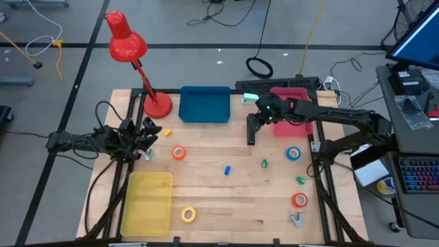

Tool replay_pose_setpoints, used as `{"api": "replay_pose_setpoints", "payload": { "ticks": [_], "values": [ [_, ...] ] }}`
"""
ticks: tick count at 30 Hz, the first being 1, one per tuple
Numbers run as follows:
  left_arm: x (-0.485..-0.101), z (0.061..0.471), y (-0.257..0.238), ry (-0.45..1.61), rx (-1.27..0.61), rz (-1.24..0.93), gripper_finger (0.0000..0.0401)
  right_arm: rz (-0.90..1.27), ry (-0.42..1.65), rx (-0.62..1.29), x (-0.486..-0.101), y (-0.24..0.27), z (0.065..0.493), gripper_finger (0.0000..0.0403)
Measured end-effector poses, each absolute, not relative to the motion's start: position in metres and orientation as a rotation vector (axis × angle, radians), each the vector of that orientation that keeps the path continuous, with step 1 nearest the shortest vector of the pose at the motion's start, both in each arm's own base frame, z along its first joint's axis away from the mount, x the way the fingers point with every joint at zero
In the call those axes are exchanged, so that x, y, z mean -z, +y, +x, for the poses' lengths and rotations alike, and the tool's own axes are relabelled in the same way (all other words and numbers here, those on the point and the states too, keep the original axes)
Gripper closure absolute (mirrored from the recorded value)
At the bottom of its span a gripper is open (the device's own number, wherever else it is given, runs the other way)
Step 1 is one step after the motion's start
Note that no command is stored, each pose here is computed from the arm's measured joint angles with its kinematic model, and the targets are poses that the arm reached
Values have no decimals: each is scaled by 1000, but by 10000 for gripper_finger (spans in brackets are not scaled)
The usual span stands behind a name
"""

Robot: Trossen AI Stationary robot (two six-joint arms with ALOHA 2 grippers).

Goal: Pick and place Stapler, Stapler remover, tape
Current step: Put the black stapler into the yellow bin

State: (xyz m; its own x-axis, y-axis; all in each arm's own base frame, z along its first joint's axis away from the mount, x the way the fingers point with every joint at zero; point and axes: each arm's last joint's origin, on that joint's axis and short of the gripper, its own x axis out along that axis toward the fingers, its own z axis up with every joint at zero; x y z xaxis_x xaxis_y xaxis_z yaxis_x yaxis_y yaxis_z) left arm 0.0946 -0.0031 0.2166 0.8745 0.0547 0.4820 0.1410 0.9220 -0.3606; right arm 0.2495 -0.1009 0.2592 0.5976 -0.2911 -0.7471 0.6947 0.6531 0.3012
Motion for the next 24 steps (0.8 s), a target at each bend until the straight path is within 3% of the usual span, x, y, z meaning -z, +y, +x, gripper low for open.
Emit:
{"api": "replay_pose_setpoints", "payload": {
  "ticks": [6,11,16,24],
  "values": [
    [-217,94,-2,-514,8,-409,189,640,719,633,-257,-104,250,185],
    [-216,94,0,-523,-43,-423,189,643,749,639,-244,-107,259,132],
    [-216,94,0,-525,-64,-428,189,621,780,662,-228,-114,269,114],
    [-216,94,1,-527,-74,-431,189,637,829,714,-208,-130,274,118]
  ]
}}
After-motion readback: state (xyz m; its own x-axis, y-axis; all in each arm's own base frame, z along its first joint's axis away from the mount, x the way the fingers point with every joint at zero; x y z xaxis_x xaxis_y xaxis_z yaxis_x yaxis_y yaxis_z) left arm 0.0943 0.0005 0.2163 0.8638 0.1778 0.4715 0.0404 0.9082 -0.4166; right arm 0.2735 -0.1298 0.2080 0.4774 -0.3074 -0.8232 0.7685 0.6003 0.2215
